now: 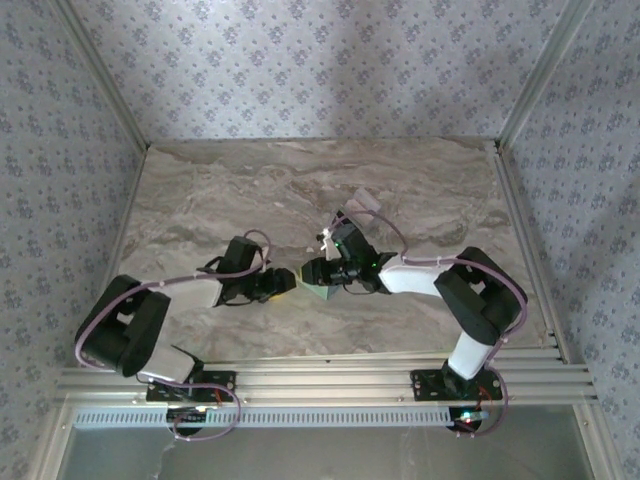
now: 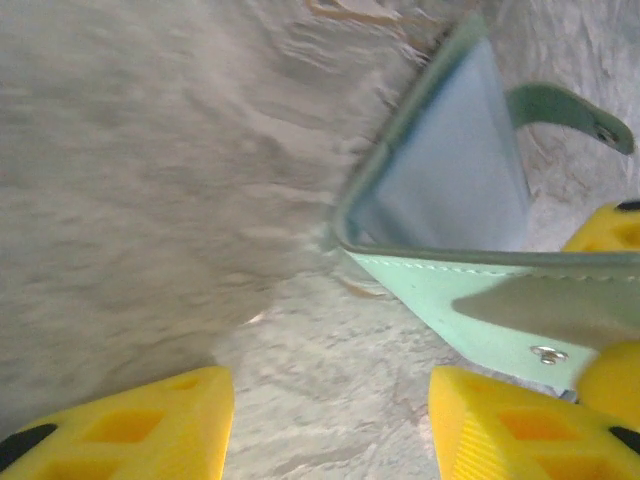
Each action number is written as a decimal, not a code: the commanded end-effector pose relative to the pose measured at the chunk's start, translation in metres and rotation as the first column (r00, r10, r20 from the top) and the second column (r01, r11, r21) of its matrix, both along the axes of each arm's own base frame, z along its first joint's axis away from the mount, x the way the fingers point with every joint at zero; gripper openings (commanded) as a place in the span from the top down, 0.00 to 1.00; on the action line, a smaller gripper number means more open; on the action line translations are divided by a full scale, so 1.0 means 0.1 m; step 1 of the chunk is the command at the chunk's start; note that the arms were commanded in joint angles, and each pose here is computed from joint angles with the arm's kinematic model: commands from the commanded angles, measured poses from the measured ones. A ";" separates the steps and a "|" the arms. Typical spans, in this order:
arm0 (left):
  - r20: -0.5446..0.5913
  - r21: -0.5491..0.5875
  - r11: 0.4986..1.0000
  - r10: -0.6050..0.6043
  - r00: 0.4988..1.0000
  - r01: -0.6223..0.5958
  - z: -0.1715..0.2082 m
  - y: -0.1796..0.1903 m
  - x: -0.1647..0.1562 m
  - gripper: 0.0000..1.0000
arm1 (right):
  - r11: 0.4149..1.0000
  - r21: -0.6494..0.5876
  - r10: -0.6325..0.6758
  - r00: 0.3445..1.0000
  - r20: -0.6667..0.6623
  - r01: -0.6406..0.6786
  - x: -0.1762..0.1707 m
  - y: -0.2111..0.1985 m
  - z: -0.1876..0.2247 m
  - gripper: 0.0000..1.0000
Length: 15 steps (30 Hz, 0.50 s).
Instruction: Put the credit cards into the card holder
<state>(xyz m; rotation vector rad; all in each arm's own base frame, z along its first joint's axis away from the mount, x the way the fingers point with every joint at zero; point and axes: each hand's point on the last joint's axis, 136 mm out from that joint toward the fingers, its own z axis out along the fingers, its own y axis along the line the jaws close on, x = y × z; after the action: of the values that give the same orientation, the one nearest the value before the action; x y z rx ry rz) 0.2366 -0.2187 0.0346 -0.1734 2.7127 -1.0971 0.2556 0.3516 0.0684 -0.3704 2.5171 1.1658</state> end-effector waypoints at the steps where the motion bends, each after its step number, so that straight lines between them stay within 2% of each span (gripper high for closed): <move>1: -0.021 0.048 0.998 0.030 0.999 -0.029 -0.03 0.22 -0.07 0.46 | 0.992 -0.126 0.004 0.999 -0.049 -0.010 -0.13 -0.12 -0.30 0.69; 5: -0.013 0.059 0.995 0.082 0.997 -0.081 0.08 0.44 -0.06 0.48 | 0.991 -0.131 0.013 0.999 -0.030 -0.016 -0.17 -0.10 -0.26 0.68; 10: 0.027 0.078 0.992 0.100 0.995 -0.102 0.30 0.54 0.00 0.55 | 0.957 -0.290 0.040 0.996 0.081 -0.015 -0.25 -0.15 -0.30 0.69; 15: 0.042 0.094 0.992 0.077 0.996 -0.081 0.38 0.51 0.04 0.56 | 0.877 -0.469 0.001 0.974 0.227 0.108 -0.19 -0.32 -0.29 0.84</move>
<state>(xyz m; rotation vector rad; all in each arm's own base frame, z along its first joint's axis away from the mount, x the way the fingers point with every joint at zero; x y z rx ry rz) 0.2387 -0.1675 0.0657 -0.2840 2.6788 -0.9736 0.2234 0.3440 0.0338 -0.5345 2.6059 0.7123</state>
